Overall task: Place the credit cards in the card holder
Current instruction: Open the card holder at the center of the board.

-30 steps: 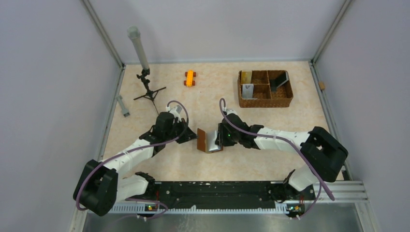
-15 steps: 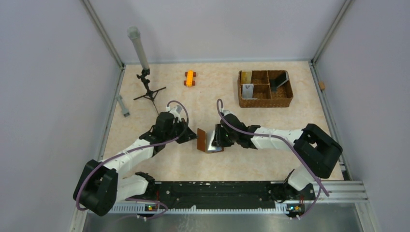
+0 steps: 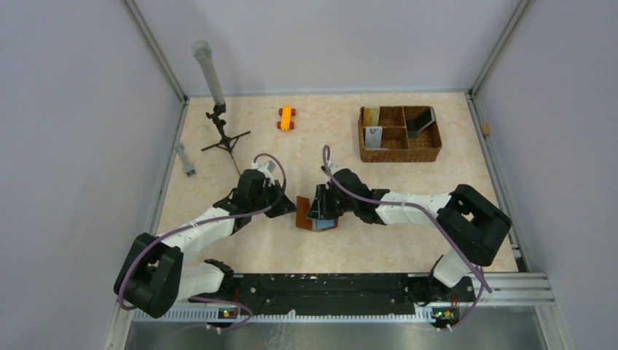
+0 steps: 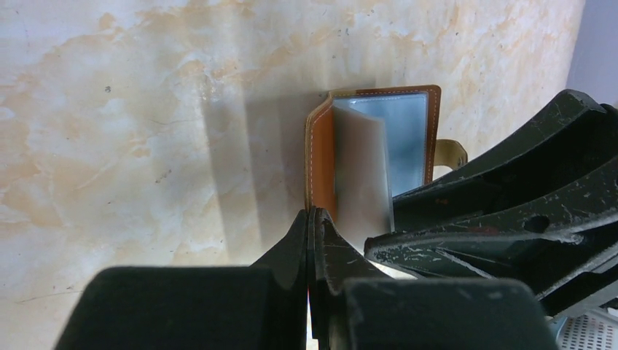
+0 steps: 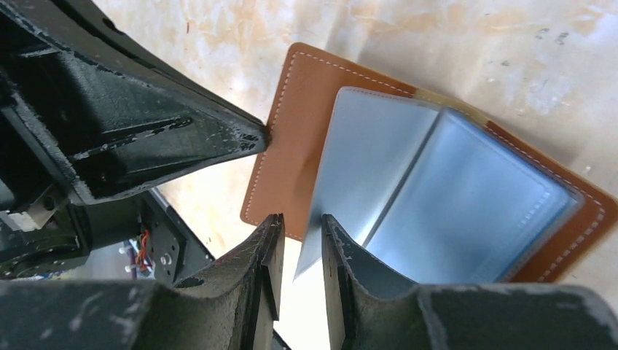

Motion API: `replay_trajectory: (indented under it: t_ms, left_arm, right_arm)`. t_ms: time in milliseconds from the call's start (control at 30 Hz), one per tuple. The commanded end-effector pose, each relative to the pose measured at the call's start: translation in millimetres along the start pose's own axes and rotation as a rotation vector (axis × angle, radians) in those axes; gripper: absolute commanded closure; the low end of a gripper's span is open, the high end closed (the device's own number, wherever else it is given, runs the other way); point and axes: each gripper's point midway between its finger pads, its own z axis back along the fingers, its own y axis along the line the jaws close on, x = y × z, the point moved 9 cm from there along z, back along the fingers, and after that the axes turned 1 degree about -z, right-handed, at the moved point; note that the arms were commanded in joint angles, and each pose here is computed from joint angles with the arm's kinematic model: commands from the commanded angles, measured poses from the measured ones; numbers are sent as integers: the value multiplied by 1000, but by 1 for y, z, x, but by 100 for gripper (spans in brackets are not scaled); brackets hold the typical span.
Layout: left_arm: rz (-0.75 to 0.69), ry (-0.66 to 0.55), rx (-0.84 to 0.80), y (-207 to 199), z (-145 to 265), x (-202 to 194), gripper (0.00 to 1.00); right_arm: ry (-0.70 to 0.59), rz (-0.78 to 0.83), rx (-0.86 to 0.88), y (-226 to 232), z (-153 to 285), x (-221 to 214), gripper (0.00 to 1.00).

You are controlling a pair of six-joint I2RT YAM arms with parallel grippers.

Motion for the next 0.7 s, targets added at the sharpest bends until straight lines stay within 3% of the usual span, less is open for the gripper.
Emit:
replay_trajectory:
  t_ms: [0, 67, 167, 333, 667]
  left_arm:
    - [-33, -26, 5, 1, -2, 4, 100]
    - [-33, -32, 21, 2, -2, 5, 99]
    - [-37, -52, 31, 2, -1, 8, 80]
    - [-24, -84, 70, 5, 5, 9, 57]
    - [-25, -142, -3, 0, 9, 10, 27]
  right_arm:
    - [-18, 23, 106, 13, -6, 7, 73]
    - [-14, 28, 120, 14, -7, 7, 73]
    - [-8, 38, 122, 13, -10, 6, 73]
    - [6, 44, 124, 9, -15, 3, 72]
    - [21, 57, 134, 3, -22, -2, 69]
